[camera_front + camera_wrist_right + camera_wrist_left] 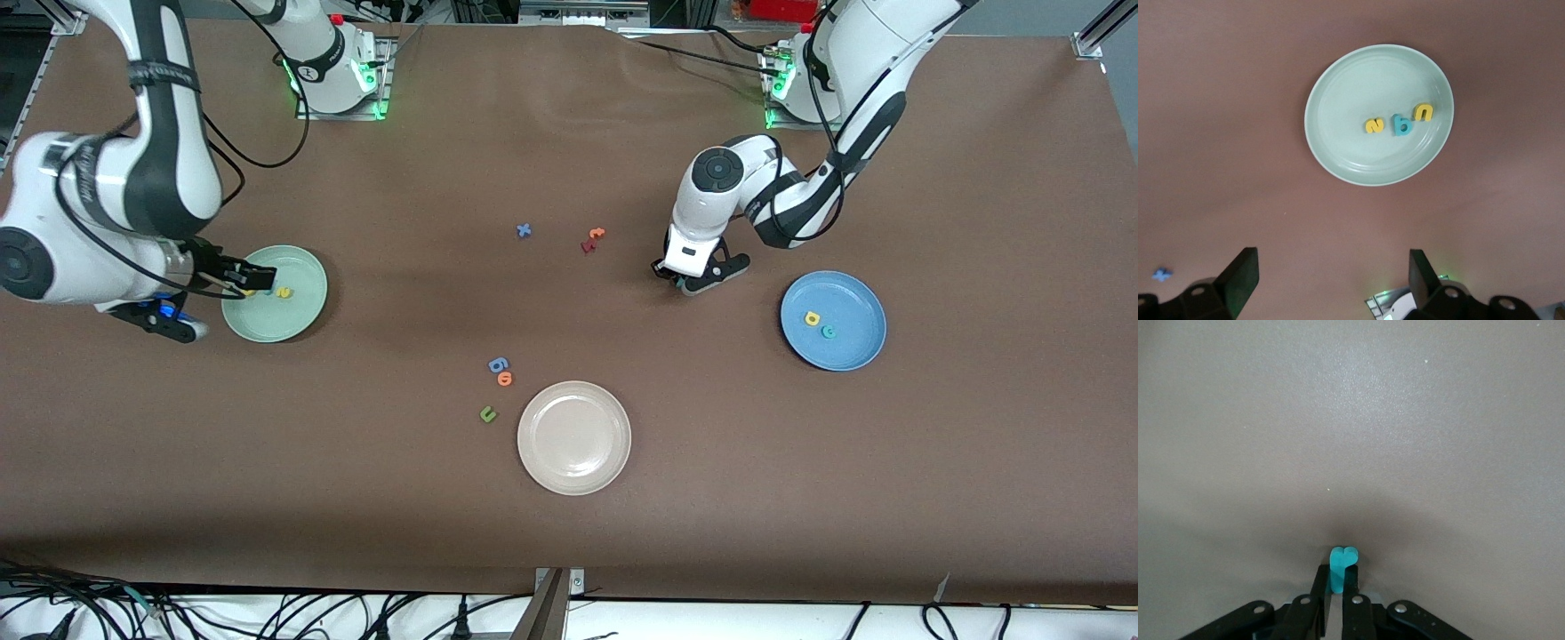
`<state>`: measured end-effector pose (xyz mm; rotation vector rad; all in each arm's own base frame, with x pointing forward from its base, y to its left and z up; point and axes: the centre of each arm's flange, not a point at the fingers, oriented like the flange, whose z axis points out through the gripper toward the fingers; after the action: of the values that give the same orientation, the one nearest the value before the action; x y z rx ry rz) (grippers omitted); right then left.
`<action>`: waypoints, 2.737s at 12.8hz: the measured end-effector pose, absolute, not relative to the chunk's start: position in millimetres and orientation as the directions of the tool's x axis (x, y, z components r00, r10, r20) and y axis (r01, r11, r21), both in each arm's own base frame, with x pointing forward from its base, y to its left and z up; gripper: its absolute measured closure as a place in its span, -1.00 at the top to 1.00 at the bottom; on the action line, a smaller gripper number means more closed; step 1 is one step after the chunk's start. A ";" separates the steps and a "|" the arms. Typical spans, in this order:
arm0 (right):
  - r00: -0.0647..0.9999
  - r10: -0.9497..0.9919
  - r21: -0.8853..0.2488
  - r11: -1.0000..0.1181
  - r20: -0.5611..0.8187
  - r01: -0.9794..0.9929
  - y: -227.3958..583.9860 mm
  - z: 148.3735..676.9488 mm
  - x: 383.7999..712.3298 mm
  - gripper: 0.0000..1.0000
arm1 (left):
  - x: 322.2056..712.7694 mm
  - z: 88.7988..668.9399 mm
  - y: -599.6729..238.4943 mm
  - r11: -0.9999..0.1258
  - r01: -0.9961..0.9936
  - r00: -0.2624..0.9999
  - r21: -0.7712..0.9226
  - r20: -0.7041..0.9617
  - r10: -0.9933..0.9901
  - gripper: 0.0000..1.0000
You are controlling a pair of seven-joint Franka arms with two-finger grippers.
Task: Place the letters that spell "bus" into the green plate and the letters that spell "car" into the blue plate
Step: 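Return the right arm to rest while the left gripper lifts the teal letter, then lower the teal letter onto the blue plate and open the left gripper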
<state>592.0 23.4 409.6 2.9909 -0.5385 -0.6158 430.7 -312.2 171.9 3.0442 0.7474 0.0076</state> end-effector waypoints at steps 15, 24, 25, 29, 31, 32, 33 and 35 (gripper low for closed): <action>0.976 -0.194 0.015 -0.981 -0.097 -0.193 5.5 609.9 625.5 1.00 | 524.5 224.7 -276.6 -0.902 0.431 0.902 -0.033 0.024 0.431 -0.78; 0.990 -0.136 0.055 -0.989 0.027 -0.138 13.0 614.2 609.0 1.00 | 565.7 224.3 -133.1 -0.987 -0.031 0.978 -0.158 -0.211 0.003 -0.78; 0.990 -0.134 0.056 -0.989 0.033 -0.136 13.2 611.7 608.9 1.00 | 568.6 223.4 -115.0 -0.987 -0.070 0.973 -0.147 -0.229 -0.035 -0.78; 0.991 -0.127 0.055 -0.990 0.048 -0.129 15.9 608.0 611.3 1.00 | 576.0 221.4 -56.8 -0.984 -0.146 0.958 -0.106 -0.263 -0.114 -0.64; 0.991 -0.125 0.054 -0.990 0.051 -0.128 16.9 607.9 611.7 1.00 | 575.5 219.4 -57.2 -0.981 -0.166 0.954 -0.097 -0.268 -0.135 -0.22; 0.991 -0.124 0.054 -0.990 0.051 -0.127 17.2 606.7 612.2 1.00 | 575.5 220.1 -60.6 -0.981 -0.171 0.953 -0.095 -0.267 -0.141 0.00; 0.991 -0.122 0.054 -0.991 0.056 -0.125 18.5 605.7 613.5 1.00 | 577.3 223.3 -62.7 -0.980 -0.173 0.955 -0.095 -0.260 -0.144 0.22; 0.991 -0.117 0.052 -0.991 0.070 -0.121 20.9 604.2 616.2 1.00 | 581.4 240.3 -60.8 -0.979 -0.170 0.957 -0.116 -0.258 -0.136 0.67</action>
<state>616.2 20.9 604.2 3.0781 -0.1846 0.1027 581.4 -60.8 240.3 3.2433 -0.2549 -0.4117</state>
